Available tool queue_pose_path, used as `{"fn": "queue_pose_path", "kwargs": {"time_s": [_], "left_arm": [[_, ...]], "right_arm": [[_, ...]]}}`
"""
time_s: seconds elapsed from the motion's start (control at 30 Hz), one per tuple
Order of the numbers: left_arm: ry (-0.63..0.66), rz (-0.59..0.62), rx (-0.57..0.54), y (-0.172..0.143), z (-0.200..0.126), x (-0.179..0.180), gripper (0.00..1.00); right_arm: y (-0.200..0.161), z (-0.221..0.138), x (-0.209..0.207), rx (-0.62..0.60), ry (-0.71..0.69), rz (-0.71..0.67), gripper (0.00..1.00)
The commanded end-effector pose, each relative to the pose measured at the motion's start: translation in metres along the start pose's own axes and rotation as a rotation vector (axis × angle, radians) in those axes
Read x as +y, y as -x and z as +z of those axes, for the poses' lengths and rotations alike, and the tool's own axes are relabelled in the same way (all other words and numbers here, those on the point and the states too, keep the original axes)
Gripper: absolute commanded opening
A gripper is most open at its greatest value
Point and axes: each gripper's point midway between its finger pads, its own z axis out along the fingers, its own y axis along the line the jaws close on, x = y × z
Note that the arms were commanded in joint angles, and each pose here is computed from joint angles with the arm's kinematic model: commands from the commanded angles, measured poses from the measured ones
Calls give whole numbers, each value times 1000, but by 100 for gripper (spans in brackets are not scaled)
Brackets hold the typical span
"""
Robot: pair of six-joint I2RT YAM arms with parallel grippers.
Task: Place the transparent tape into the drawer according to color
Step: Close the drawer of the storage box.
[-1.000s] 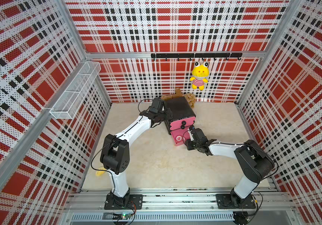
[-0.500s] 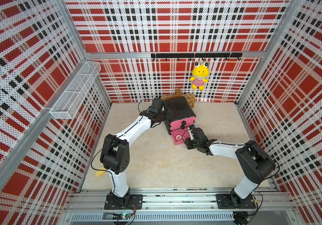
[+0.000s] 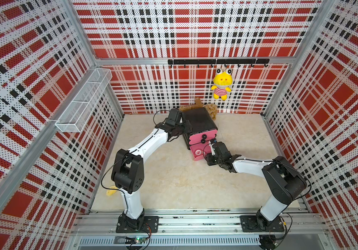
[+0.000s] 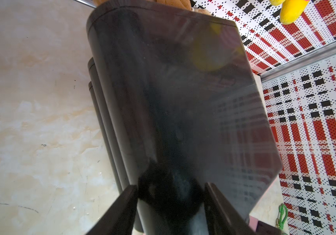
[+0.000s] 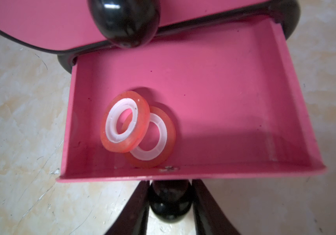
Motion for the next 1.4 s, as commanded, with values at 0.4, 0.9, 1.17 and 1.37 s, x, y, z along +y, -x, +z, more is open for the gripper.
{"fn": "queue_pose_path", "kwargs": {"time_s": [0.4,0.9,1.17,1.37], "left_arm": [[-1,23,25,-6,4,-1,59],[-3,25,22,-4,4,-3,59],[-2,29,26,-4,5,-3,59],[-5,32,29,-5,6,-4,59]], "right_arm": [[34,-13,23,-97,70,-2,43],[-2,1,5,-15,14,3,40],[-11,9,7,8,9,-4,40],[-12,19,5,16,-13,-13,39]]}}
